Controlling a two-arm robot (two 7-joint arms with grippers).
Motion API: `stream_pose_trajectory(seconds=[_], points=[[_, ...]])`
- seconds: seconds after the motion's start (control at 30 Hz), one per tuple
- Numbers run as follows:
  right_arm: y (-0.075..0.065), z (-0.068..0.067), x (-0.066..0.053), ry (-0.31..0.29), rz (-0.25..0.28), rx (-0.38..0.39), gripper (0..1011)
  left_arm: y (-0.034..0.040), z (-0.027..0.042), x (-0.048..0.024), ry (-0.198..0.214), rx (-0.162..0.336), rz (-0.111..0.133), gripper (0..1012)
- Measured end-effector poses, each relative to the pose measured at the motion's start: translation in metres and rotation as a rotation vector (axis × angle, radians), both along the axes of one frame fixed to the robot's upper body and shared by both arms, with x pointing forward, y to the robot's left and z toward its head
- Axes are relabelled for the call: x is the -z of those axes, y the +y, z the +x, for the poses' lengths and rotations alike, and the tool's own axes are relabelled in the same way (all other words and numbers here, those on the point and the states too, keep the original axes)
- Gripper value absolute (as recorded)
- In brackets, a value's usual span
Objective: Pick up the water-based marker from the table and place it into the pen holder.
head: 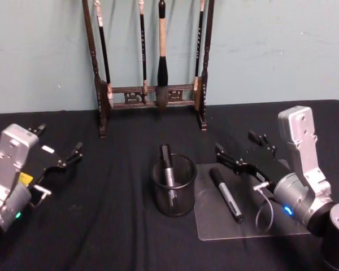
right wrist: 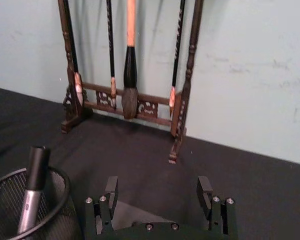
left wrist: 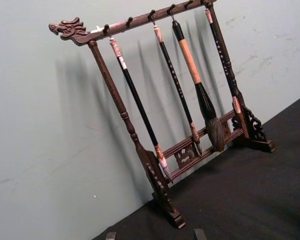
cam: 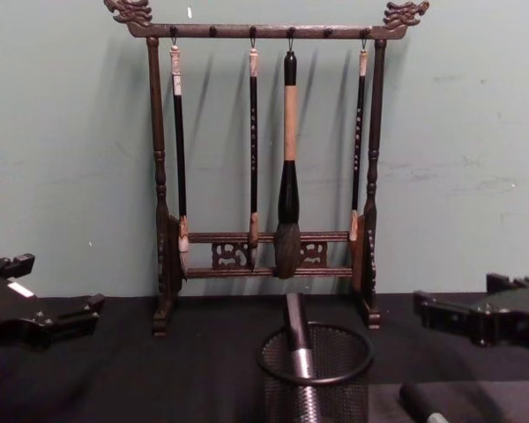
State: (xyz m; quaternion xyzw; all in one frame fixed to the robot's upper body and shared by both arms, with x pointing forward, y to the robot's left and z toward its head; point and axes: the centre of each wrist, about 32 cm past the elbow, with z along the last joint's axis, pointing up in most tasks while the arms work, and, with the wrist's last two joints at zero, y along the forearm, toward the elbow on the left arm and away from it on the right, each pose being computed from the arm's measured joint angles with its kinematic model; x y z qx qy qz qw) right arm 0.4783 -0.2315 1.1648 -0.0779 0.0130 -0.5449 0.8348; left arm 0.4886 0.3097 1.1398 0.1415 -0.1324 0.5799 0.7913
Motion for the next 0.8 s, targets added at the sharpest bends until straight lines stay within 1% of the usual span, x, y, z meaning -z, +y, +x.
stream_pose_trajectory(seconds=[0.1, 0.17, 0.37, 0.6, 0.8], points=[[0.000, -0.001, 0.002, 0.018, -0.003, 0.004, 1002, 0.0000, 0.0000, 0.0000, 0.000, 0.000, 0.000, 1009], [0.001, -0.003, 0.005, 0.047, -0.009, 0.005, 1002, 0.0000, 0.0000, 0.0000, 0.000, 0.000, 0.000, 1009], [0.004, -0.005, 0.012, 0.099, -0.013, -0.003, 1002, 0.0000, 0.0000, 0.0000, 0.000, 0.000, 0.000, 1009], [0.004, -0.006, 0.016, 0.129, -0.016, -0.007, 1002, 0.0000, 0.0000, 0.0000, 0.000, 0.000, 0.000, 1009], [0.005, -0.006, 0.024, 0.154, -0.022, -0.012, 1002, 0.0000, 0.0000, 0.0000, 0.000, 0.000, 0.000, 1009]])
